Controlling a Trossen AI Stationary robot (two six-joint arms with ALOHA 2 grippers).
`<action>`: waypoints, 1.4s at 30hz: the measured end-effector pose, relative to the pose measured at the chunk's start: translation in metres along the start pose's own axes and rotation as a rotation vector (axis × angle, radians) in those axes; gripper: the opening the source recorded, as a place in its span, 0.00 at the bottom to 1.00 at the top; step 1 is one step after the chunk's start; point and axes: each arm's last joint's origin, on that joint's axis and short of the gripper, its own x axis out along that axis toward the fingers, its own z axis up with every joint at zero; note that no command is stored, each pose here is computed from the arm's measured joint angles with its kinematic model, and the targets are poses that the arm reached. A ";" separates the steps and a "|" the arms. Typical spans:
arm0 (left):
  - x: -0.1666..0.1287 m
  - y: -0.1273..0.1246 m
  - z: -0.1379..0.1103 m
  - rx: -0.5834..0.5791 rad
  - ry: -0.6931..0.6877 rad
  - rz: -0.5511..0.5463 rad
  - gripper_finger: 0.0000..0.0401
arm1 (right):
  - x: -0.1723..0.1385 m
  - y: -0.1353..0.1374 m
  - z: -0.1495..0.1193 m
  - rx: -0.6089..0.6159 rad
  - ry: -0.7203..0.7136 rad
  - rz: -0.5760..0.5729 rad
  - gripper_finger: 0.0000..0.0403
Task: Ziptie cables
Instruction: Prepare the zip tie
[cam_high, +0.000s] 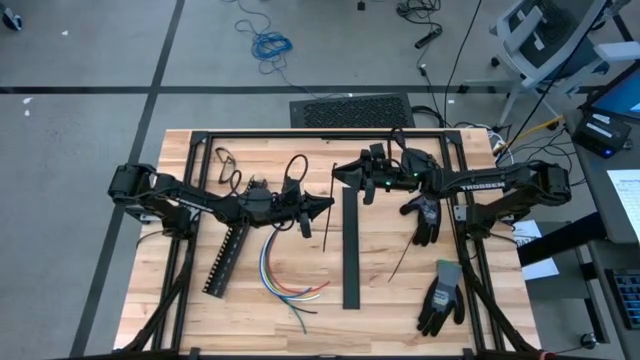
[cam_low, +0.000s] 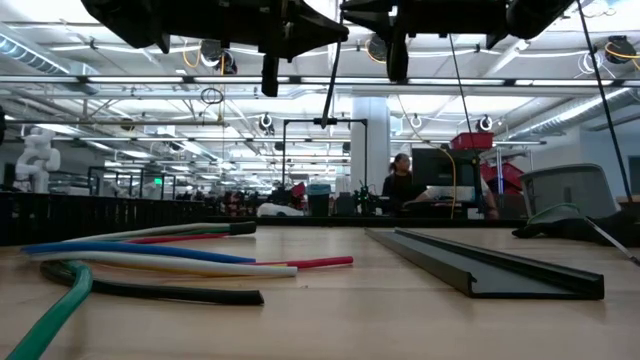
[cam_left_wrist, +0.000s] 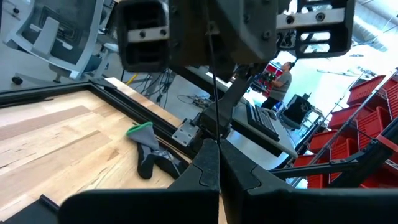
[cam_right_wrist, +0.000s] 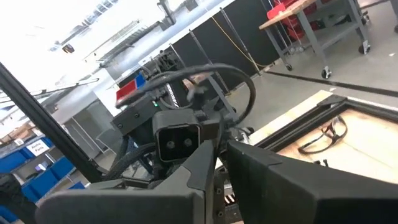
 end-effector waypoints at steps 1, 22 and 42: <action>0.000 0.000 0.000 0.000 0.000 0.000 0.00 | 0.002 -0.001 -0.002 0.008 0.001 -0.001 0.11; 0.000 0.000 0.000 0.001 0.002 0.001 0.00 | 0.001 -0.003 0.006 -0.029 -0.036 0.036 0.09; 0.000 0.000 0.004 -0.001 -0.030 -0.030 0.05 | 0.001 -0.004 0.005 -0.040 -0.015 0.044 0.00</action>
